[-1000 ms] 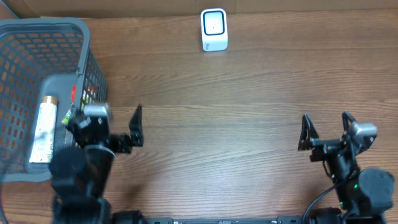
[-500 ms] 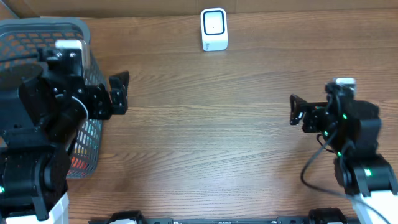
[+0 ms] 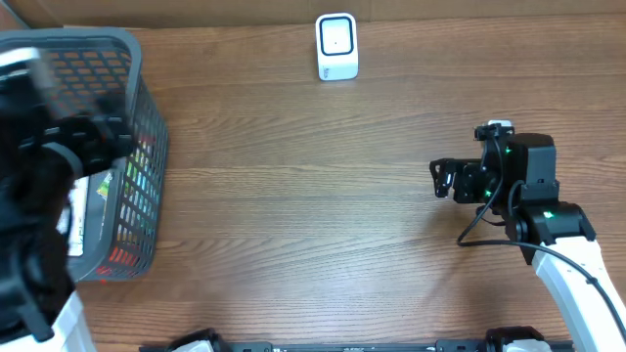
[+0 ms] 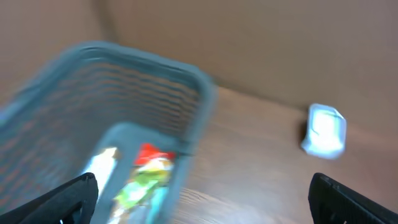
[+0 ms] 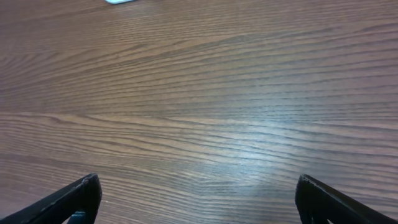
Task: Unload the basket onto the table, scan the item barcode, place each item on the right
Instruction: 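Reach the left gripper into the basket and grasp the green tea pouch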
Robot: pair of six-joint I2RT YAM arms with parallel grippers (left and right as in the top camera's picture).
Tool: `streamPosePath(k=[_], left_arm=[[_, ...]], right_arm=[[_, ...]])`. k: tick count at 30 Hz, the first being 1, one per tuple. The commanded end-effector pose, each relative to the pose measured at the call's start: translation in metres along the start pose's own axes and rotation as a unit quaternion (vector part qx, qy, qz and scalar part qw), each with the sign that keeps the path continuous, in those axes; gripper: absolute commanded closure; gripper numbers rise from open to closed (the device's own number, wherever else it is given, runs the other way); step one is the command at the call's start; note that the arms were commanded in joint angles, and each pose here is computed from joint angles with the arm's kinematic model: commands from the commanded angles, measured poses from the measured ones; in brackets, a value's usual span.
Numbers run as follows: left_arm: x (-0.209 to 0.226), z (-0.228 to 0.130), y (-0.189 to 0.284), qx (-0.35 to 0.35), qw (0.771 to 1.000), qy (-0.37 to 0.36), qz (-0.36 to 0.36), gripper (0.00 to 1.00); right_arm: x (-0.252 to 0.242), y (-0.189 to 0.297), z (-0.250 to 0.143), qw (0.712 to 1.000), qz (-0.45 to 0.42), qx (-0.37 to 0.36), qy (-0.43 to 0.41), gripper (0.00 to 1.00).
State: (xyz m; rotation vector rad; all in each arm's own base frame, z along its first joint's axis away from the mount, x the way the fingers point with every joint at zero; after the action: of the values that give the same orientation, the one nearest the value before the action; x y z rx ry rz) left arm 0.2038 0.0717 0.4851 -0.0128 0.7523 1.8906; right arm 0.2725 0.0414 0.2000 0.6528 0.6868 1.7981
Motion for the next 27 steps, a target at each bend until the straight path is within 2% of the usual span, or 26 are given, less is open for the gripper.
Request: streamPosePath(k=[1, 5, 9, 20, 27], left_arm=[[0.035, 0.008, -0.011, 0.002, 0.993, 0.089, 0.078, 0.00], [0.077, 0.007, -0.042, 0.054, 0.977, 0.137, 0.153, 0.00], [0.106, 0.003, -0.080, 0.110, 0.961, 0.165, 0.192, 0.00], [0.147, -0.029, -0.167, 0.249, 0.920, 0.189, 0.234, 0.00], [0.162, -0.046, -0.200, 0.296, 0.907, 0.177, 0.240, 0.04]], right_arm=[[0.002, 0.004, 0.008, 1.000, 0.011, -0.014, 0.000, 0.00], [0.002, 0.004, 0.008, 1.000, 0.011, -0.014, 0.000, 0.00], [0.002, 0.004, 0.008, 1.000, 0.011, -0.014, 0.000, 0.00], [0.002, 0.004, 0.007, 1.000, 0.011, -0.012, 0.000, 0.00], [0.002, 0.004, 0.007, 1.000, 0.011, -0.012, 0.000, 0.00]])
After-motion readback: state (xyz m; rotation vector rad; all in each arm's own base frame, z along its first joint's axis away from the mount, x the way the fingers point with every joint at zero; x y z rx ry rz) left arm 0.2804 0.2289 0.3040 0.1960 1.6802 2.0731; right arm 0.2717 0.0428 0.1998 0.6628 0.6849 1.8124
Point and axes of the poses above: each gripper's point midway between its finger pads, its own y axis back along the fingers, its own x axis along the line the jaws close on, z = x × y, the point moved 8 cm from there along y, back along the fingers, and after that the axes turned 14 degrees about y, right-handed, at the moved point
